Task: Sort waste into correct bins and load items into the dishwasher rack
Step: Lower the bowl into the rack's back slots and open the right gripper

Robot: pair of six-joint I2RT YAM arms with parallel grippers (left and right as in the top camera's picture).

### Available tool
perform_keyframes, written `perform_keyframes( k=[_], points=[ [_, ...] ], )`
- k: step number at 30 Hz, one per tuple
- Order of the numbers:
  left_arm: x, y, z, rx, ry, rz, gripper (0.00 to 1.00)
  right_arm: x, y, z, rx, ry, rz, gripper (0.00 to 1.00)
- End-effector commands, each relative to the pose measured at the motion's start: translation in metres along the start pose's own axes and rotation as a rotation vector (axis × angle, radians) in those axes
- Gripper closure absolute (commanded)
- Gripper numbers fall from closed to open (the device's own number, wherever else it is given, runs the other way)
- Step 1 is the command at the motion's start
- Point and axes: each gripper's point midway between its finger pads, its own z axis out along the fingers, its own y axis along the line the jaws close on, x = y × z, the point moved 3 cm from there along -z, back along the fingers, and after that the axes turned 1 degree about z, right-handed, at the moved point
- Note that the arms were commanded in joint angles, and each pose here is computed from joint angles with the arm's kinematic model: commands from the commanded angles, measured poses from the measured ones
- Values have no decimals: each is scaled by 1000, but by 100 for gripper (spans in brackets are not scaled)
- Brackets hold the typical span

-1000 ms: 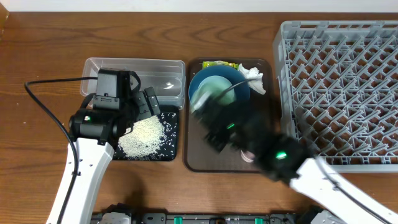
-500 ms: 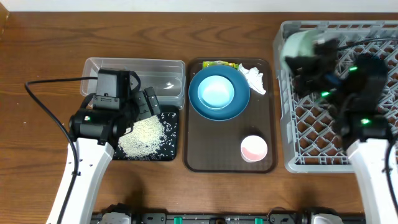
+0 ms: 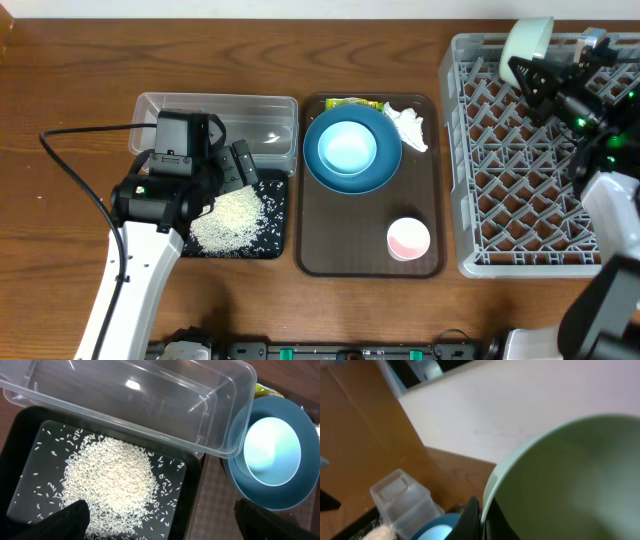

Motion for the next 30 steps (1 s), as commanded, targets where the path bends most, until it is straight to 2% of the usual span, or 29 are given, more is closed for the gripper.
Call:
perform_keyframes(
  k=[1, 7, 15, 25, 30],
  points=[
    [-6, -2, -5, 4, -19, 7, 5, 11, -16, 3, -24, 4, 131, 99],
    [-6, -2, -5, 4, -19, 7, 5, 37, -58, 11, 63, -20, 178, 99],
    [-6, -2, -5, 4, -19, 7, 5, 65, -92, 19, 85, -4, 226, 99],
    [-6, -2, -5, 4, -18, 7, 5, 85, -104, 18, 104, 35, 323, 99],
    [-6, -2, -5, 4, -18, 7, 5, 97, -110, 12, 135, 63, 431, 99]
  ],
)
